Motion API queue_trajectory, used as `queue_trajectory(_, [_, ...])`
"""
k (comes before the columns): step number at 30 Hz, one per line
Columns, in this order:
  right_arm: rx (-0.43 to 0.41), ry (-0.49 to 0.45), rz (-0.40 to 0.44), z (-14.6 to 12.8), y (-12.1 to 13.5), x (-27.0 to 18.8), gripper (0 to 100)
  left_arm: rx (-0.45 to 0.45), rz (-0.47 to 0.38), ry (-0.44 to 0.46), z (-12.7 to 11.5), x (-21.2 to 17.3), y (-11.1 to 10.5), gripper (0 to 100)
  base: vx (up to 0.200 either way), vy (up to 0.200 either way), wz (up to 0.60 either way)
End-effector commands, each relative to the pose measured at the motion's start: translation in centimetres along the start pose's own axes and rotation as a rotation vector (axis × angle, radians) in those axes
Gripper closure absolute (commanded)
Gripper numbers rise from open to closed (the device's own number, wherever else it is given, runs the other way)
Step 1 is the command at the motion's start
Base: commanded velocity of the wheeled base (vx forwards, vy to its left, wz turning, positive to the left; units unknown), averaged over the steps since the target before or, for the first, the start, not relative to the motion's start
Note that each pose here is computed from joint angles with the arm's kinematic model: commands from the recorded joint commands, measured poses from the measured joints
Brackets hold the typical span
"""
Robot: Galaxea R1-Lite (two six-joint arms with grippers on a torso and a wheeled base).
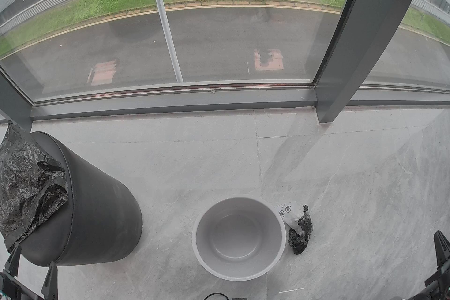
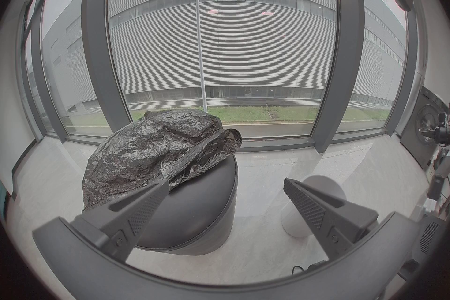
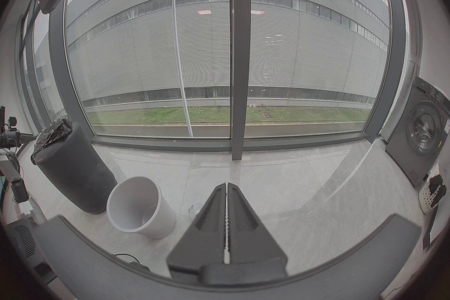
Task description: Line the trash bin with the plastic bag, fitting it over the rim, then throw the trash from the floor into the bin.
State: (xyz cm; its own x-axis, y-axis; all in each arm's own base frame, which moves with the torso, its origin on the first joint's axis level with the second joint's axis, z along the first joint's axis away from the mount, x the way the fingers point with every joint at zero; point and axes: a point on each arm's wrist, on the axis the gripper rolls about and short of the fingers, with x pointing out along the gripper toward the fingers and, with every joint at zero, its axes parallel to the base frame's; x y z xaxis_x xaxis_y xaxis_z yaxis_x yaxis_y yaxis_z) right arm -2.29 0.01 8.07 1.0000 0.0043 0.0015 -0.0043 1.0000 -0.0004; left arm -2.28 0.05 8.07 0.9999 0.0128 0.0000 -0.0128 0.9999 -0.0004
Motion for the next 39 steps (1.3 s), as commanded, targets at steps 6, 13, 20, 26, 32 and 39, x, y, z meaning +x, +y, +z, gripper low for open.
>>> queue_trajectory(6, [-0.001, 0.0, 0.002, -0.5, 0.0, 0.0, 100, -0.001, -0.002, 0.003, -0.5, 0.0, 0.0, 0, 0.0, 0.0, 0.0])
queue_trajectory(13, [0.007, 0.0, 0.002, -0.5, 0.0, 0.0, 100, -0.006, 0.001, -0.002, -0.5, 0.0, 0.0, 0, 0.0, 0.0, 0.0])
queue_trajectory(20, [0.012, -0.064, 0.011, 0.9, 0.0, -0.3, 100, -0.039, 0.001, -0.058, 0.6, -0.2, 0.0, 0, 0.0, 0.0, 0.0])
queue_trajectory(26, [0.025, -0.125, 0.068, 8.7, 0.1, 0.7, 100, -0.126, -0.043, -0.116, 9.6, -0.8, 0.0, 0, 0.0, 0.0, 0.0])
queue_trajectory(32, [-0.005, -0.064, 0.247, 10.4, 0.5, 4.6, 100, -0.015, -0.102, 0.01, 8.1, 0.9, -0.2, 0, 0.0, 0.0, 0.0])
queue_trajectory(39, [-0.033, -0.04, 0.352, 12.2, 2.1, 10.5, 100, 0.222, -0.12, 0.202, 8.0, 4.0, -0.3, 0, 0.0, 0.0, 0.0])
